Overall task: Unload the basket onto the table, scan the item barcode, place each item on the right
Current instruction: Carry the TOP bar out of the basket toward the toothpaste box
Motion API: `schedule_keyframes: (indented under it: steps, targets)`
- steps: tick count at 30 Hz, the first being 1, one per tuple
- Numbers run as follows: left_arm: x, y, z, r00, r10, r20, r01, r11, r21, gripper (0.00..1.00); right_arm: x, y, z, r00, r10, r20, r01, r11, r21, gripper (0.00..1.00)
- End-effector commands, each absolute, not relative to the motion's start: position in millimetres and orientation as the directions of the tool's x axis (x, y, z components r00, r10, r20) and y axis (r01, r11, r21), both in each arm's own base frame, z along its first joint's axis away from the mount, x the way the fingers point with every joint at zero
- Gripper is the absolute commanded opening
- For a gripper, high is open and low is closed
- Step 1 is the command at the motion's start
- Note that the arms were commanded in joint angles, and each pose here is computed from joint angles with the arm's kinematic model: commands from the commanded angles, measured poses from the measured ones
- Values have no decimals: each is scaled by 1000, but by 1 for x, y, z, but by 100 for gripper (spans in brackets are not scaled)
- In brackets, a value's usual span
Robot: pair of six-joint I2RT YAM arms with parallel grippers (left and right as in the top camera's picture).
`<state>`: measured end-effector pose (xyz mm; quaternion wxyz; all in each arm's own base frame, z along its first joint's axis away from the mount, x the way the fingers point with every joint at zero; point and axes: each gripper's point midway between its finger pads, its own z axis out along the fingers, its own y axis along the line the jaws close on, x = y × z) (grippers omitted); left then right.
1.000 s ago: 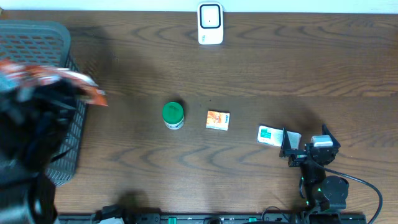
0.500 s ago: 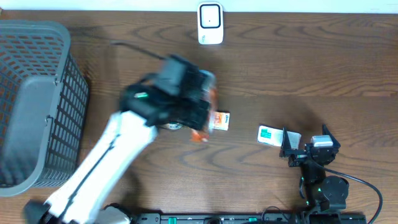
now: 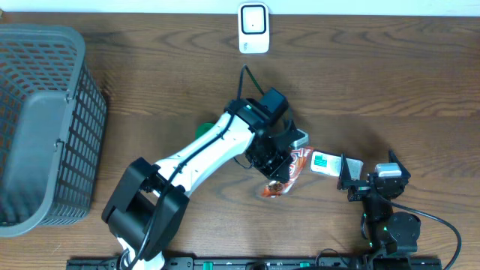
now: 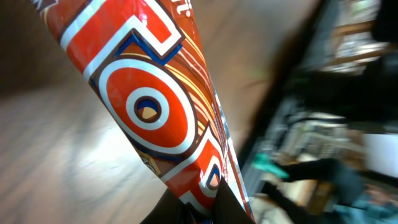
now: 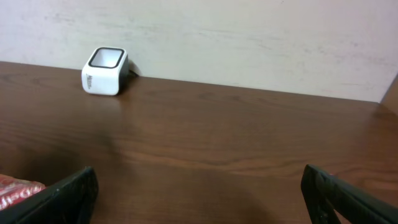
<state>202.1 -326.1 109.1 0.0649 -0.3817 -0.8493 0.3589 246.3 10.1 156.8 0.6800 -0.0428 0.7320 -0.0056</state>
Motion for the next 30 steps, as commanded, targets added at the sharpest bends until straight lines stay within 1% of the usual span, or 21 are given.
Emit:
schedule_keyframes:
  steps: [1, 4, 7, 12, 16, 21, 26, 30]
  targets:
    - [198, -341, 155, -784, 605, -135, 393, 317, -863, 9, 246, 10, 156, -75, -59, -995, -52, 997, -55, 99]
    - [210, -343, 172, -870, 489, 62, 142, 369, -919, 8, 246, 10, 156, -75, -59, -995, -52, 997, -55, 99]
    - [227, -340, 175, -898, 348, 270, -87, 459, -884, 8, 246, 10, 156, -74, -59, -996, -52, 997, -55, 99]
    - [245, -344, 179, -899, 247, 362, -215, 473, -854, 8, 246, 10, 156, -74, -59, -996, -52, 997, -55, 99]
    - [251, -342, 170, -877, 134, 462, -329, 534, -779, 8, 246, 10, 156, -75, -59, -995, -52, 997, -55, 99]
    - [249, -340, 162, -844, 74, 532, -407, 558, -724, 8, 246, 10, 156, -74, -59, -996, -52, 997, -55, 99]
    - [247, -333, 139, -793, -46, 608, -510, 597, -620, 8, 246, 10, 156, -74, -59, -996, -52, 997, -55, 99]
    - [237, -330, 129, -756, -70, 651, -549, 608, -573, 8, 246, 10, 156, -75, -59, -995, -52, 997, -55, 99]
